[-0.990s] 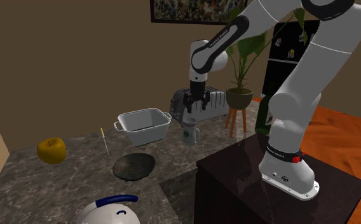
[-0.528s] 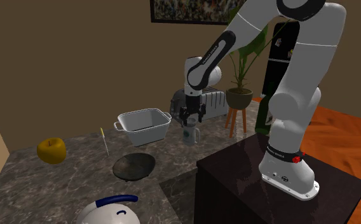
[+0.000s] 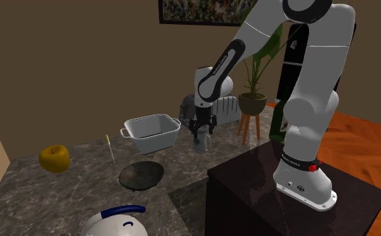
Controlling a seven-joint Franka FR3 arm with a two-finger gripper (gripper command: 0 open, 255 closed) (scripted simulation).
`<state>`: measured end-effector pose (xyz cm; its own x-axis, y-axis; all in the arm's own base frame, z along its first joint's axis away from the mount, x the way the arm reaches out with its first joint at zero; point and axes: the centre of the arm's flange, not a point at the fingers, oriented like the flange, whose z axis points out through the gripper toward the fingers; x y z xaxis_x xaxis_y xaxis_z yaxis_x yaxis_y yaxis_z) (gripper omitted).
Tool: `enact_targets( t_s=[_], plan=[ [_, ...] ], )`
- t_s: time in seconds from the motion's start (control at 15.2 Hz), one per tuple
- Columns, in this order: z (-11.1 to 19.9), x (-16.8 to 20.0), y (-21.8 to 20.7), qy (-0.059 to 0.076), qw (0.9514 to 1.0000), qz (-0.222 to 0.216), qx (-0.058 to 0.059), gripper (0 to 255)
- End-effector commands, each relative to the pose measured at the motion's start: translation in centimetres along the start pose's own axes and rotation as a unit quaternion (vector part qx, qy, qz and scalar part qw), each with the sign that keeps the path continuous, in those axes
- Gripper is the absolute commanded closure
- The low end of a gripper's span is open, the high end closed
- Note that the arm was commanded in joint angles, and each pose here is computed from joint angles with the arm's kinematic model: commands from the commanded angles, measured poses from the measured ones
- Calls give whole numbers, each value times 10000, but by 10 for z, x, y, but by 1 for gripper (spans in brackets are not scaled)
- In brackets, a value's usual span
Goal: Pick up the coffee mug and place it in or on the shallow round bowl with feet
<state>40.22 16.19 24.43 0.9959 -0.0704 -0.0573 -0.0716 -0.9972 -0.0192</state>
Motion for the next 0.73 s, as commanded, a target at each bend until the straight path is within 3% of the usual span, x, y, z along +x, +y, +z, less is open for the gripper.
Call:
enact_targets(
  t_s=[0.0, 0.2, 0.26, 0.66],
  plan=[
    [1, 0, 0, 1, 10000, 0, 1, 0],
    [1, 0, 0, 1, 10000, 0, 0, 0],
    [1, 0, 0, 1, 10000, 0, 0, 255],
    [1, 0, 0, 1, 10000, 0, 0, 255]
  ],
)
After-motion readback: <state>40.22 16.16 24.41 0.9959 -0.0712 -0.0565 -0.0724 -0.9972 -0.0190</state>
